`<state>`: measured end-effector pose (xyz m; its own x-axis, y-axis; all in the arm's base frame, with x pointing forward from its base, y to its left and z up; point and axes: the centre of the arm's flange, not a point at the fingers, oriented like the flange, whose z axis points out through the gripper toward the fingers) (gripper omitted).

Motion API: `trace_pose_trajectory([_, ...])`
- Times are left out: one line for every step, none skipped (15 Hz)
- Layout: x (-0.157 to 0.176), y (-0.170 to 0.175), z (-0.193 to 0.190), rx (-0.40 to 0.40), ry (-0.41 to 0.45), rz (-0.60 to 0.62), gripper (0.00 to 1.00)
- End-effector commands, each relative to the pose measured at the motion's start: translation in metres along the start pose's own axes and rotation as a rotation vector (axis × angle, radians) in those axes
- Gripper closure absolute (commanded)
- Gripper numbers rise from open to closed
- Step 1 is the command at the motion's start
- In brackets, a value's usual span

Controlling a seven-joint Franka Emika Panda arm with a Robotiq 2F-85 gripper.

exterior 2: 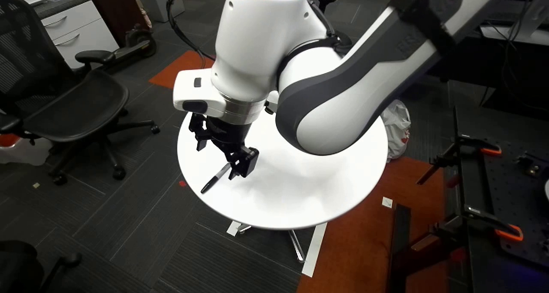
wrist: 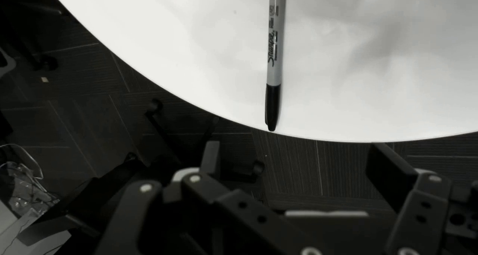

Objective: Put the pen in the bowl

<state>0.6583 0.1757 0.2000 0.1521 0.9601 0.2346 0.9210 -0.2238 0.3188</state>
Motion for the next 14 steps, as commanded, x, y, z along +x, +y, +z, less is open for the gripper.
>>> trace_pose_trajectory([-0.003, 0.016, 0.014, 0.025, -0.011, -0.030, 0.00])
trace_pose_trajectory([-0.005, 0.017, 0.017, 0.032, -0.014, -0.031, 0.00])
trace_pose_trajectory([-0.006, 0.018, 0.021, 0.035, -0.017, -0.027, 0.00])
trace_pose_trajectory([-0.008, 0.018, 0.024, 0.038, -0.020, -0.020, 0.00])
trace_pose_trajectory([-0.010, 0.019, 0.027, 0.043, -0.021, -0.016, 0.00])
trace_pose_trajectory([-0.011, 0.019, 0.031, 0.047, -0.025, -0.013, 0.00])
trace_pose_trajectory([-0.013, 0.018, 0.034, 0.053, -0.028, -0.009, 0.00])
trace_pose_trajectory([-0.014, 0.018, 0.038, 0.056, -0.031, -0.007, 0.00])
trace_pose_trajectory([-0.016, 0.018, 0.041, 0.061, -0.035, -0.003, 0.00])
trace_pose_trajectory([-0.018, 0.018, 0.044, 0.065, -0.039, 0.001, 0.00])
trace_pose_trajectory([-0.020, 0.018, 0.047, 0.069, -0.043, 0.003, 0.00])
trace_pose_trajectory([-0.022, 0.018, 0.050, 0.073, -0.046, 0.007, 0.00])
trace_pose_trajectory([-0.023, 0.018, 0.053, 0.077, -0.050, 0.009, 0.00])
trace_pose_trajectory([-0.025, 0.018, 0.056, 0.082, -0.053, 0.012, 0.00])
